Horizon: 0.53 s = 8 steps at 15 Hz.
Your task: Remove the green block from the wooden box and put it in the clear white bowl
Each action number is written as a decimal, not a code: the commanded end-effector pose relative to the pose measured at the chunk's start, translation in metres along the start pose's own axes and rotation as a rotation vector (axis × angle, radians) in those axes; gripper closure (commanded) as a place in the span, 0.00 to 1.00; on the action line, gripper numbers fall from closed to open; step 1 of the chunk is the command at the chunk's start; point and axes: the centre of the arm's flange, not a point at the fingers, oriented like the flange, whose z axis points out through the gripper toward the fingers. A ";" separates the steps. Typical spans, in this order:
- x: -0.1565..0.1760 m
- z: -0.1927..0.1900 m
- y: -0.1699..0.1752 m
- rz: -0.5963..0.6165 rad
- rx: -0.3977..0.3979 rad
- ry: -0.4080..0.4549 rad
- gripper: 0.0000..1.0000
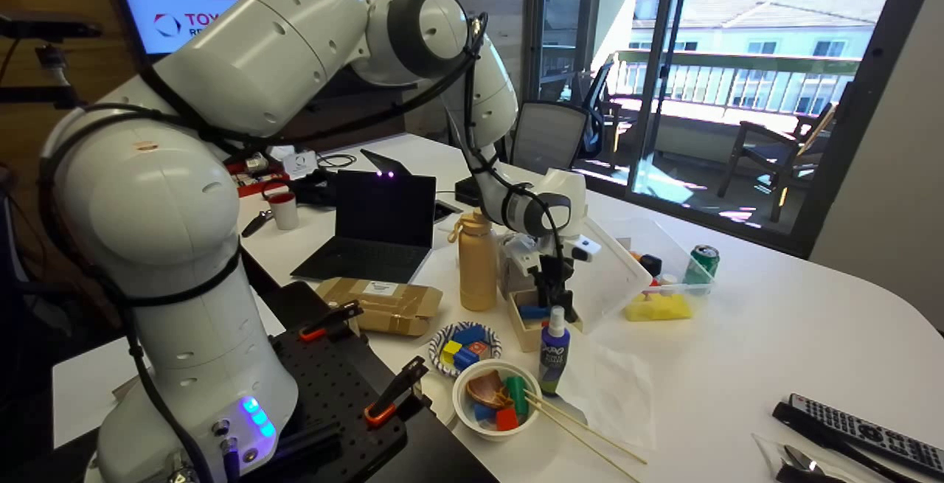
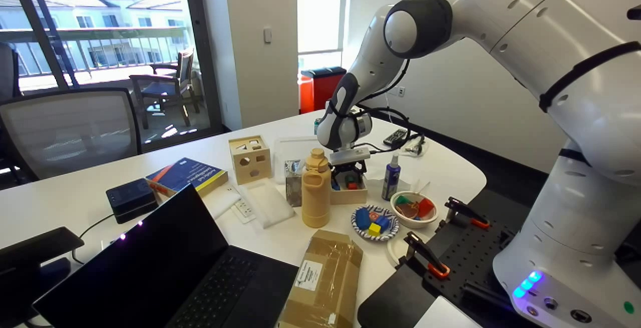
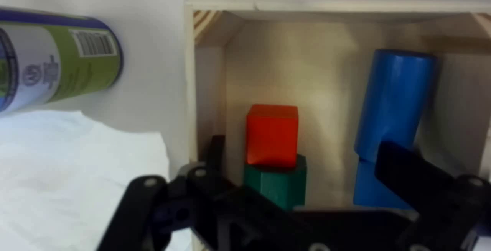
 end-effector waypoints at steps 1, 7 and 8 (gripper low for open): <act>0.006 0.015 -0.004 0.026 -0.031 -0.009 0.00; 0.004 0.015 -0.003 0.024 -0.023 -0.010 0.00; 0.004 0.015 -0.003 0.024 -0.021 -0.011 0.00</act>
